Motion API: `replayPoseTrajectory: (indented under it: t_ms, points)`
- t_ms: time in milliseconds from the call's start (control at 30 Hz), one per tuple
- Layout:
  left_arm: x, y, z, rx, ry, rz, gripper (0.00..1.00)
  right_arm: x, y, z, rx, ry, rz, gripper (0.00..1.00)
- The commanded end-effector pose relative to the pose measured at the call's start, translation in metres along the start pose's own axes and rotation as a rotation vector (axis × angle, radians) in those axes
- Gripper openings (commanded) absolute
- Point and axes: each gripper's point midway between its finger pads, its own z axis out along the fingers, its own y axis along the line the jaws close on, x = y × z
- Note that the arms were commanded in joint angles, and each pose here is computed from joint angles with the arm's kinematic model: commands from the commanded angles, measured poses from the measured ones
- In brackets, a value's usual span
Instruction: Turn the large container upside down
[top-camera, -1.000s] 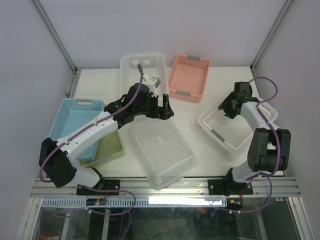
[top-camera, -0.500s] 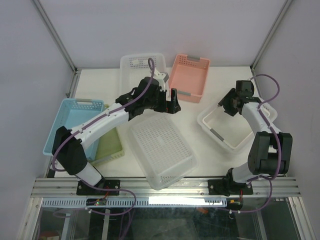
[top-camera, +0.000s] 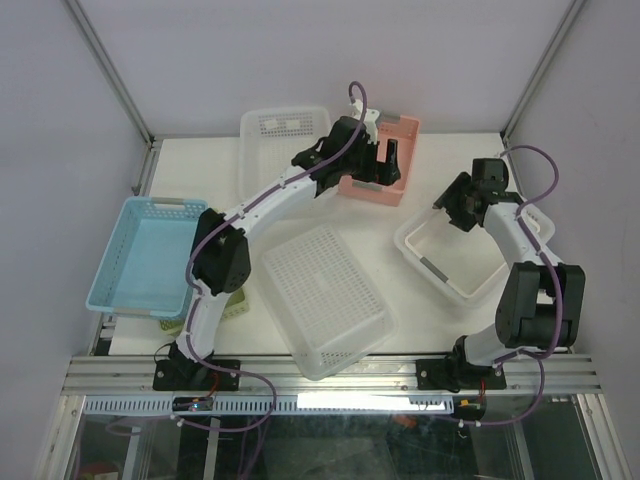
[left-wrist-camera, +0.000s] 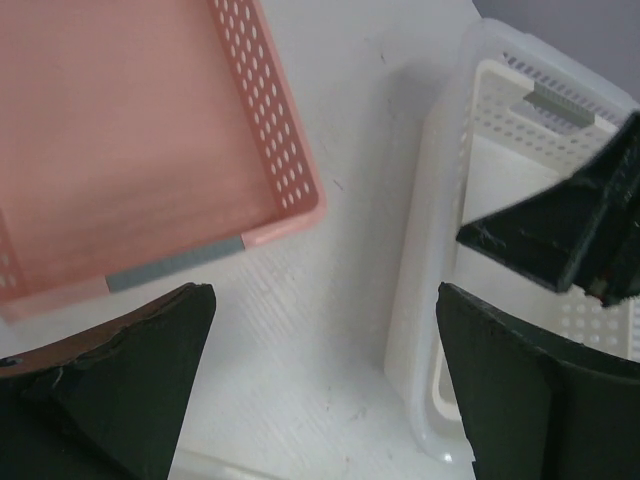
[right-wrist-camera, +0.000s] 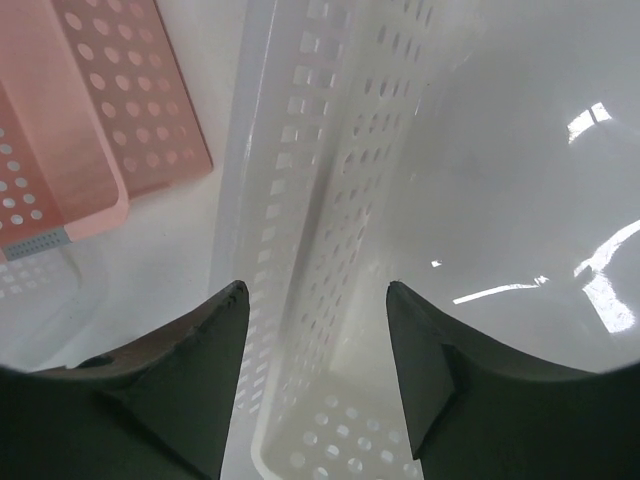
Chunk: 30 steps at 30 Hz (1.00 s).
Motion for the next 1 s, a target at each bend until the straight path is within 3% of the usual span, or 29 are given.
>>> replayPoseTrajectory:
  t_ms: [0, 233, 433, 967]
  points:
    - [-0.042, 0.02, 0.026, 0.007, -0.094, 0.023, 0.99, -0.019, 0.013, -0.03, -0.055, -0.071, -0.039, 0.63]
    - [-0.04, 0.051, 0.074, -0.015, -0.115, 0.068, 0.99, -0.009, 0.009, -0.056, -0.081, -0.085, -0.057, 0.71]
    - [-0.023, 0.091, 0.089, -0.085, -0.093, 0.055, 0.99, -0.017, 0.017, -0.075, -0.114, -0.113, -0.06, 0.73]
    - [0.009, 0.194, 0.046, -0.315, -0.007, -0.062, 0.99, -0.034, 0.014, -0.093, -0.089, -0.193, -0.065, 0.77]
